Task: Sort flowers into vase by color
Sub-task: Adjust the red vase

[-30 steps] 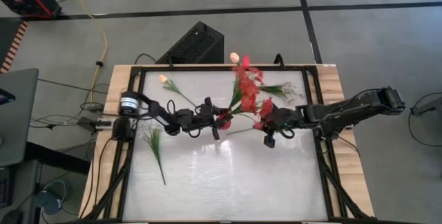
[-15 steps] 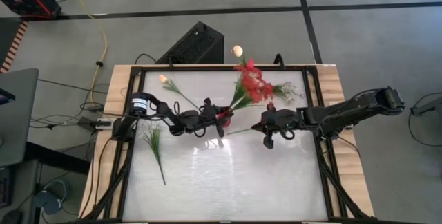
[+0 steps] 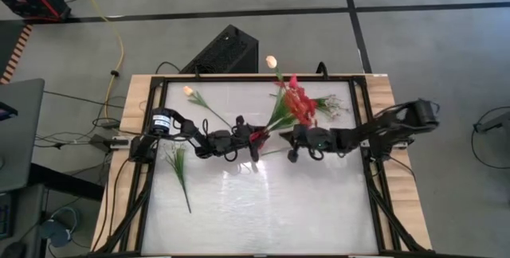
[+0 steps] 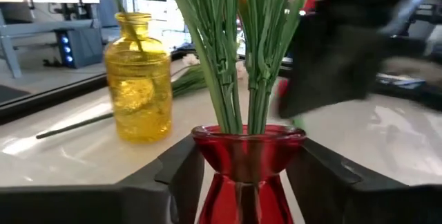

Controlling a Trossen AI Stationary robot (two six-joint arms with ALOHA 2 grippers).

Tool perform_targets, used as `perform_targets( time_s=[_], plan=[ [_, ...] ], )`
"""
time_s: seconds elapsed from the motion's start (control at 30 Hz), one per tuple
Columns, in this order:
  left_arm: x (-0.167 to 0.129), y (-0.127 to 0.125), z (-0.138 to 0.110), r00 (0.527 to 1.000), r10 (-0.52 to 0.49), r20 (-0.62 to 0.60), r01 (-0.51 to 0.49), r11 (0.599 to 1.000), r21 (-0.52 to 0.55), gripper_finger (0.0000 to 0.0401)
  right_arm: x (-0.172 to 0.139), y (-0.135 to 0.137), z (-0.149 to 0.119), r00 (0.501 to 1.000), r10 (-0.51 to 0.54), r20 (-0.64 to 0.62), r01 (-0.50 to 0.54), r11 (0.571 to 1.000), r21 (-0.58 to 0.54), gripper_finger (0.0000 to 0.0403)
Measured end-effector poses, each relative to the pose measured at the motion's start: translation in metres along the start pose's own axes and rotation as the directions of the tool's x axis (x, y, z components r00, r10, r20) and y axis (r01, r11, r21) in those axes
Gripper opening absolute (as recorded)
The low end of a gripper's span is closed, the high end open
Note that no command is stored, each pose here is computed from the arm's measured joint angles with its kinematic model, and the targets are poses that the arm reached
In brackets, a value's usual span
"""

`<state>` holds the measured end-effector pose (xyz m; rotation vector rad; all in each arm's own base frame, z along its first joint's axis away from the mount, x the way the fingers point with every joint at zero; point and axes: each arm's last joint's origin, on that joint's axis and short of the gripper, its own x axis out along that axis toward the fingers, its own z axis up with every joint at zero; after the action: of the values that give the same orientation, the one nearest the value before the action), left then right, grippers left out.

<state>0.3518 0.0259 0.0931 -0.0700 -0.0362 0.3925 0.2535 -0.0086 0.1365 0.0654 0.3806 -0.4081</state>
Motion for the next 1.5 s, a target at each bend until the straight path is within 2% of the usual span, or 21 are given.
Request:
perform_targets(
  time_s=[0.13, 0.27, 0.37, 0.63, 0.87, 1.23, 1.5],
  plan=[
    [-0.001, -0.004, -0.001, 1.0, -0.01, -0.003, 0.01, 1.0, 0.003, 0.0189, 0.021, -0.012, -0.006, 0.995, -0.054, 0.079, 0.053, 0.998, 0.013, 0.0027],
    [-0.002, -0.005, -0.001, 1.0, -0.009, -0.007, 0.009, 1.0, 0.005, 0.0174, 0.042, -0.017, -0.009, 0.997, 0.051, 0.061, -0.054, 0.997, 0.061, 0.0026],
    [-0.002, -0.005, -0.001, 1.0, -0.008, -0.007, 0.008, 1.0, 0.012, 0.0159, 0.049, -0.011, -0.005, 0.992, 0.108, 0.069, -0.112, 0.992, 0.06, 0.0026],
    [-0.002, -0.004, 0.005, 0.999, 0.001, 0.05, -0.002, 1.0, 0.019, 0.0142, 0.04, 0.0, 0.004, 0.988, 0.142, 0.063, -0.144, 0.989, 0.044, 0.0025],
    [-0.002, -0.005, 0.006, 0.998, -0.013, 0.06, 0.011, 1.0, 0.029, 0.0154, 0.028, -0.002, 0.02, 0.994, 0.055, 0.096, -0.054, 0.998, -0.017, 0.0025],
    [-0.002, -0.005, 0.006, 0.998, -0.027, 0.059, 0.025, 0.999, 0.034, 0.0146, 0.027, -0.002, 0.019, 0.996, 0.048, 0.076, -0.046, 0.999, -0.024, 0.0025],
    [0.0, -0.004, 0.005, 0.999, -0.023, 0.039, 0.022, 0.999, 0.026, 0.0155, 0.027, -0.002, 0.02, 0.995, 0.051, 0.084, -0.05, 0.998, -0.024, 0.0025]
  ],
)
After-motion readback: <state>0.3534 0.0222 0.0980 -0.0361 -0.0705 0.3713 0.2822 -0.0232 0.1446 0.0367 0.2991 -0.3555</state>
